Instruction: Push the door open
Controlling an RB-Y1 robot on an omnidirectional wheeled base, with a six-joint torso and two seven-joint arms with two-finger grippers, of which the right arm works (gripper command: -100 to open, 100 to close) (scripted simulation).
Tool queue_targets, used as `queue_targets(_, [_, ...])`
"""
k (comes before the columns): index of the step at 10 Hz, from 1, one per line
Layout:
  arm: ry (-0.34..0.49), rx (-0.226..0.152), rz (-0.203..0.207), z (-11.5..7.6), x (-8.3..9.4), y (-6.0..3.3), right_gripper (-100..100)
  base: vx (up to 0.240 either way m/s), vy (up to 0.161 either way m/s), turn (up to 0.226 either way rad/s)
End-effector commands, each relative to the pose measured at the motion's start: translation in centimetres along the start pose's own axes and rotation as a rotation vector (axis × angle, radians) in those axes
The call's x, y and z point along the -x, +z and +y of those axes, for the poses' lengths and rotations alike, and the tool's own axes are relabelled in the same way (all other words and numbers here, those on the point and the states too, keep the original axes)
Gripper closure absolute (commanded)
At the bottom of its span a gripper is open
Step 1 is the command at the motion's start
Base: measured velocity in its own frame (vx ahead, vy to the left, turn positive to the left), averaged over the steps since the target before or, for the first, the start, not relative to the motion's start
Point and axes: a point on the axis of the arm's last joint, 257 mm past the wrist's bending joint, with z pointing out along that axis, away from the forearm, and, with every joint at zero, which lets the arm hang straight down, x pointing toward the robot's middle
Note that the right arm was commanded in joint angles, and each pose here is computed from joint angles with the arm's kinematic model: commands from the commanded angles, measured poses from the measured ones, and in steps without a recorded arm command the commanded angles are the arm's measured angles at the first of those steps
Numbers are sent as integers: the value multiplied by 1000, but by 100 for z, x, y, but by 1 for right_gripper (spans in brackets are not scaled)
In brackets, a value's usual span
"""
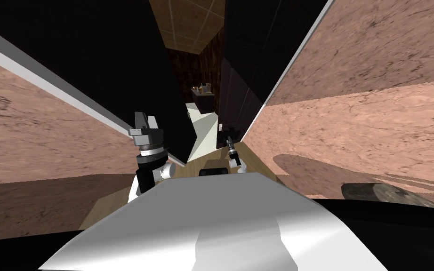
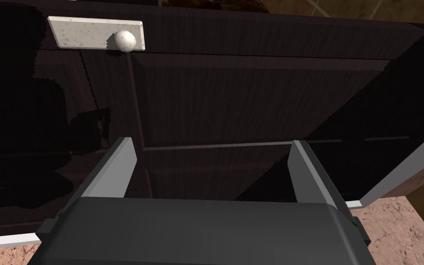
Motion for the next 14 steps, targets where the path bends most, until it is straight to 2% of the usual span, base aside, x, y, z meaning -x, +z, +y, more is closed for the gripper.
queue_targets(1, [5,-15,7,-93,-32,3,-100,71,-79,55])
queue_targets(9, [28,-77,35,-400,-239,-29,-100,62,-75,51])
queue_targets(11, [41,-108,49,-543,-360,-53,-100,90,-128,91])
queue_targets(14, [51,-129,60,-635,-450,-74,-100,92,-109,60])
